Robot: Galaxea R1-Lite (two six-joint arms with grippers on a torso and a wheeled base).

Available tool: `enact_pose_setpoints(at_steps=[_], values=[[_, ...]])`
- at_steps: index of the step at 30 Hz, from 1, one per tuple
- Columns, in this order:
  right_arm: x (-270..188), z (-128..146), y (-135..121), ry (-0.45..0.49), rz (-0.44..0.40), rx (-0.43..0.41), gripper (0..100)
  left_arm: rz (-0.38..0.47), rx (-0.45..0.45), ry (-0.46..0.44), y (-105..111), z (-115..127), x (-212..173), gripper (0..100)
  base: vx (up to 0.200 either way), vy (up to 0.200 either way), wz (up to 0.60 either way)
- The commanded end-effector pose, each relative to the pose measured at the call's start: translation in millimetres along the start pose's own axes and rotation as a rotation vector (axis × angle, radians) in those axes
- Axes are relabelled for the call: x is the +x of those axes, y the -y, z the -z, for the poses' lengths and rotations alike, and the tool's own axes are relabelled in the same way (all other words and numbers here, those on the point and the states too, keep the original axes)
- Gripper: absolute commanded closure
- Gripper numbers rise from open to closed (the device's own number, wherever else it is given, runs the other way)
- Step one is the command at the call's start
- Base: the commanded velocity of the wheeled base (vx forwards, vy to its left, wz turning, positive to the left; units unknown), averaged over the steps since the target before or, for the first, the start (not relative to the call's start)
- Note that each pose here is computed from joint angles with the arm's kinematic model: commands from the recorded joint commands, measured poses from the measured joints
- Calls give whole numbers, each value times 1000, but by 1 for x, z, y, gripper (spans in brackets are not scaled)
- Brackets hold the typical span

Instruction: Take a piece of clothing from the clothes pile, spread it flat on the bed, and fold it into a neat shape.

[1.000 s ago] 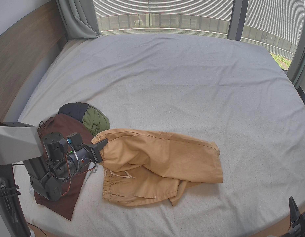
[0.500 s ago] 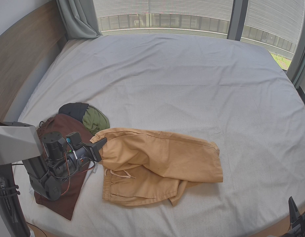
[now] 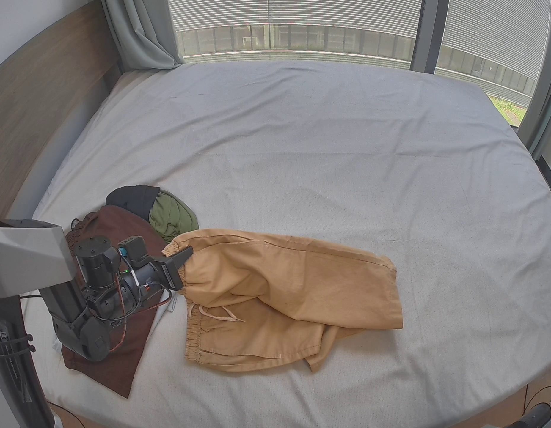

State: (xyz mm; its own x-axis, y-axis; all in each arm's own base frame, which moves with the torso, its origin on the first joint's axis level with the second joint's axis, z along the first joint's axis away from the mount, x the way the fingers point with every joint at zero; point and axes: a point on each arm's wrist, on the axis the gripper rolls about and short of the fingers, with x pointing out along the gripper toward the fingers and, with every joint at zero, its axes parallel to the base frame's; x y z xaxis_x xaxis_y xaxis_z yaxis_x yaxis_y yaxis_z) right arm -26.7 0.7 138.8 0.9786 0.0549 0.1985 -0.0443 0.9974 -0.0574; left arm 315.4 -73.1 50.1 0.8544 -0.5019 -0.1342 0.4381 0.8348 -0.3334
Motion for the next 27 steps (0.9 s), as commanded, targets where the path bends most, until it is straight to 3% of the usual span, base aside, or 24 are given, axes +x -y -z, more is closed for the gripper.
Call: enact_pose_setpoints(at_steps=[1,6,12,20,27], values=[[32,-26,2,-103,-58,18,0,6,6,20,2,-6,-1,100,0,0,0],[48,-33,2,-163,-102,67,0,6,6,20,3,-6,-2,100,0,0,0],[71,-36,2,-247,-92,78,0,9,6,24,3,-7,-2,100,0,0,0],[97,-37,8,-334,-12,35,0,48,8,7,4,-6,-3,100,0,0,0],[118,-34,6,-407,-132,70,0,48,11,12,3,-7,-2,100,0,0,0]])
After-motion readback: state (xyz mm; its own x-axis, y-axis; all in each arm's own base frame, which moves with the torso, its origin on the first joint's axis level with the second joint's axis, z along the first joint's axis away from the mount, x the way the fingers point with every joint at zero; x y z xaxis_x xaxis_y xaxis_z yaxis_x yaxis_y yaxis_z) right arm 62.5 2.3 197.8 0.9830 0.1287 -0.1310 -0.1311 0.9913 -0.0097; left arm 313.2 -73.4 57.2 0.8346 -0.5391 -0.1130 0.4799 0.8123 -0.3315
